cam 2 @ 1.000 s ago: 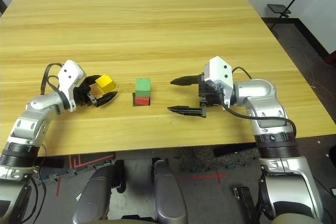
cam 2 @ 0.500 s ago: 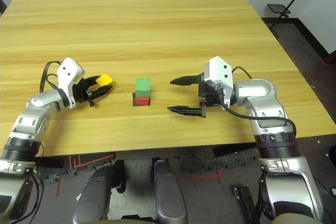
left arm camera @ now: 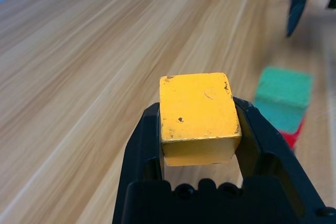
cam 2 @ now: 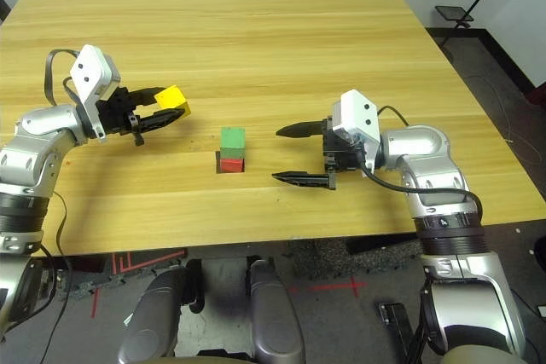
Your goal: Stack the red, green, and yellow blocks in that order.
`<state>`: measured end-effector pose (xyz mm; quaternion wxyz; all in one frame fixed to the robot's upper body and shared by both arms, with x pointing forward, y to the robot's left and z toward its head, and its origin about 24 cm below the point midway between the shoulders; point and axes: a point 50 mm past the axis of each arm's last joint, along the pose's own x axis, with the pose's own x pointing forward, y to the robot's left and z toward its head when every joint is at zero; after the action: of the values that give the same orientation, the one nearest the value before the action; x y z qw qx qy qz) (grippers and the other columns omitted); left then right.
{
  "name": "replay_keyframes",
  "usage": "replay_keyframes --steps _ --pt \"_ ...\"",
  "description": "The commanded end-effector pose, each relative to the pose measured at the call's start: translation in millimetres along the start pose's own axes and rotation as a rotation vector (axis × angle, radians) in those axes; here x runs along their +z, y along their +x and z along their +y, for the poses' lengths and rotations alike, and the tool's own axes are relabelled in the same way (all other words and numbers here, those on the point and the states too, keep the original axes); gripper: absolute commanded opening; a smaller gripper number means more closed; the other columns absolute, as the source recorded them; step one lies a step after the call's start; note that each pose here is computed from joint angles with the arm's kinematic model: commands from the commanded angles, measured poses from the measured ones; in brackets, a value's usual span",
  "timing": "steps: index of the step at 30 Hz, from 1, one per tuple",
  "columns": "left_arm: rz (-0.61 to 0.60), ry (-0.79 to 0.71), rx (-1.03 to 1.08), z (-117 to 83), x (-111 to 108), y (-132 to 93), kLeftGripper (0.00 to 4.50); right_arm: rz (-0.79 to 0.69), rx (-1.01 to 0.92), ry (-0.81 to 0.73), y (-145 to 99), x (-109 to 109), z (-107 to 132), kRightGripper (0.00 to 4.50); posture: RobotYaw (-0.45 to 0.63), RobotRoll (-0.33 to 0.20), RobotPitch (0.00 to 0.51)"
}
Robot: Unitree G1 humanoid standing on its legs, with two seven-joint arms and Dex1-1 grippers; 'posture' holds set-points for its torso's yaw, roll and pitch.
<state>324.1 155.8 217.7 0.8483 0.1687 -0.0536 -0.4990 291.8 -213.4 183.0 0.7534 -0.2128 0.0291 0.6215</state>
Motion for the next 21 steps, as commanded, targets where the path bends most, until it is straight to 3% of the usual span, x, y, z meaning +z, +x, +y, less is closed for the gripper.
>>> replay_keyframes --steps 1,10,21 --pt "-0.014 -0.006 -0.074 -11 11 8 1.95 -0.016 0.014 -0.007 -5 12 3 4.50 0.18 0.048 0.224" --pt "-0.012 -0.032 -0.185 -30 11 21 1.95 0.009 0.006 -0.013 -20 27 8 4.50 0.16 0.043 0.224" --pt "-0.055 -0.005 -0.272 -40 18 41 1.95 0.031 -0.030 -0.002 -23 24 7 4.50 0.14 0.037 0.227"
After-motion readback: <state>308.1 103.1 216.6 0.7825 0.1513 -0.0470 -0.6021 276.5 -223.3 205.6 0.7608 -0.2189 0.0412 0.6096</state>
